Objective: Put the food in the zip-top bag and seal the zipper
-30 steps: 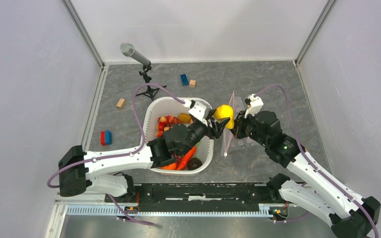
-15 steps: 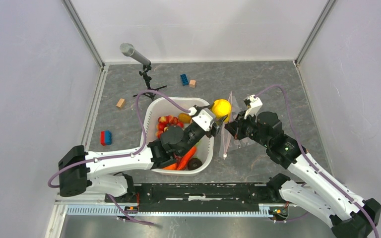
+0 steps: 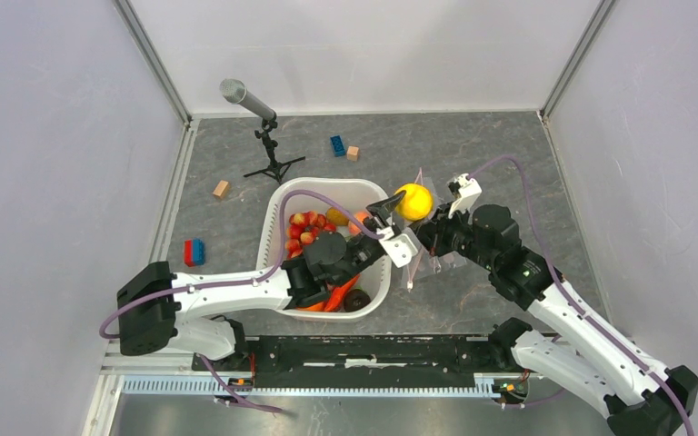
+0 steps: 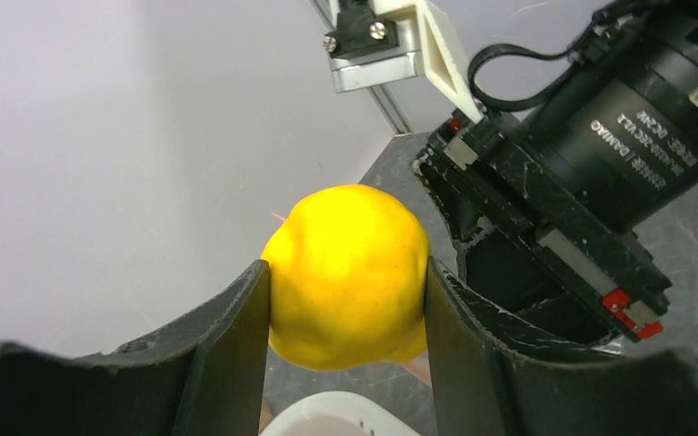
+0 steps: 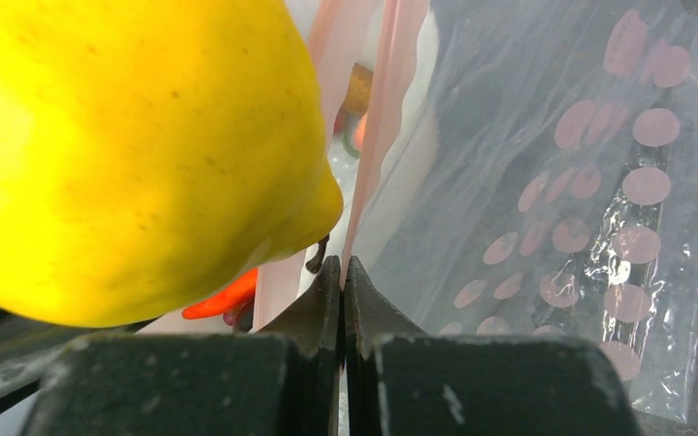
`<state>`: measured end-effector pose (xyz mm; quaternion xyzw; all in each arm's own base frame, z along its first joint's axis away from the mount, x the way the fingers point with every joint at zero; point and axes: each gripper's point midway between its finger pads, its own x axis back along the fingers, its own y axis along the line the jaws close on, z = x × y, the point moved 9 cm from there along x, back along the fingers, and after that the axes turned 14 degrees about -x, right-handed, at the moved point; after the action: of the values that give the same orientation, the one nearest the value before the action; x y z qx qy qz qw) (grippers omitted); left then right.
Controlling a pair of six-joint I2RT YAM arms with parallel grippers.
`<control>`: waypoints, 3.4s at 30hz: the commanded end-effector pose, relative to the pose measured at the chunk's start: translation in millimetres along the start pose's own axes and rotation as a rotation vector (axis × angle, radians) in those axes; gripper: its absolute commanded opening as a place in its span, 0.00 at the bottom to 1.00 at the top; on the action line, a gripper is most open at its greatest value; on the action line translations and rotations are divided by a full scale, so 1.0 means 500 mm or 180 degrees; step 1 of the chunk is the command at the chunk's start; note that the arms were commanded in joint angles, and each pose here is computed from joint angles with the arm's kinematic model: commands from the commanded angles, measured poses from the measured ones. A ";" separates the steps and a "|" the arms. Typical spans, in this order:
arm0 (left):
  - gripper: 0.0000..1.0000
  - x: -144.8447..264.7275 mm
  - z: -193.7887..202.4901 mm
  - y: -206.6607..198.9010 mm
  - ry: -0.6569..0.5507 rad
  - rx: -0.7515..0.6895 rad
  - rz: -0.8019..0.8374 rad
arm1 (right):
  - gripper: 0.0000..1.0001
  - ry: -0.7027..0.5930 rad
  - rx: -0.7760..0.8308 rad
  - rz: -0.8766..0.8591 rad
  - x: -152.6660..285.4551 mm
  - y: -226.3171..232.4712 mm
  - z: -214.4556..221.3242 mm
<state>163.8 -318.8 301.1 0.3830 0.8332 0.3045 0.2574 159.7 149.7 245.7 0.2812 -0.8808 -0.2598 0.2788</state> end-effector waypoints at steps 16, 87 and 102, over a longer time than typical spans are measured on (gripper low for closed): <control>0.37 0.015 0.040 -0.037 0.0255 -0.0720 0.0703 | 0.00 -0.0399 0.0044 -0.0087 0.057 0.039 -0.052; 1.00 0.216 0.385 -0.028 0.4001 0.2042 -0.1034 | 0.00 -0.0491 0.0098 0.0788 0.033 -0.023 -0.047; 0.46 0.210 0.427 -0.071 0.4187 0.2017 -0.0841 | 0.00 -0.0486 0.0103 0.0761 0.032 -0.025 -0.043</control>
<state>221.7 -178.9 102.6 0.0738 0.8899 0.2129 -0.3967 166.5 122.7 252.5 0.1482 -0.9305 -0.2182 0.2542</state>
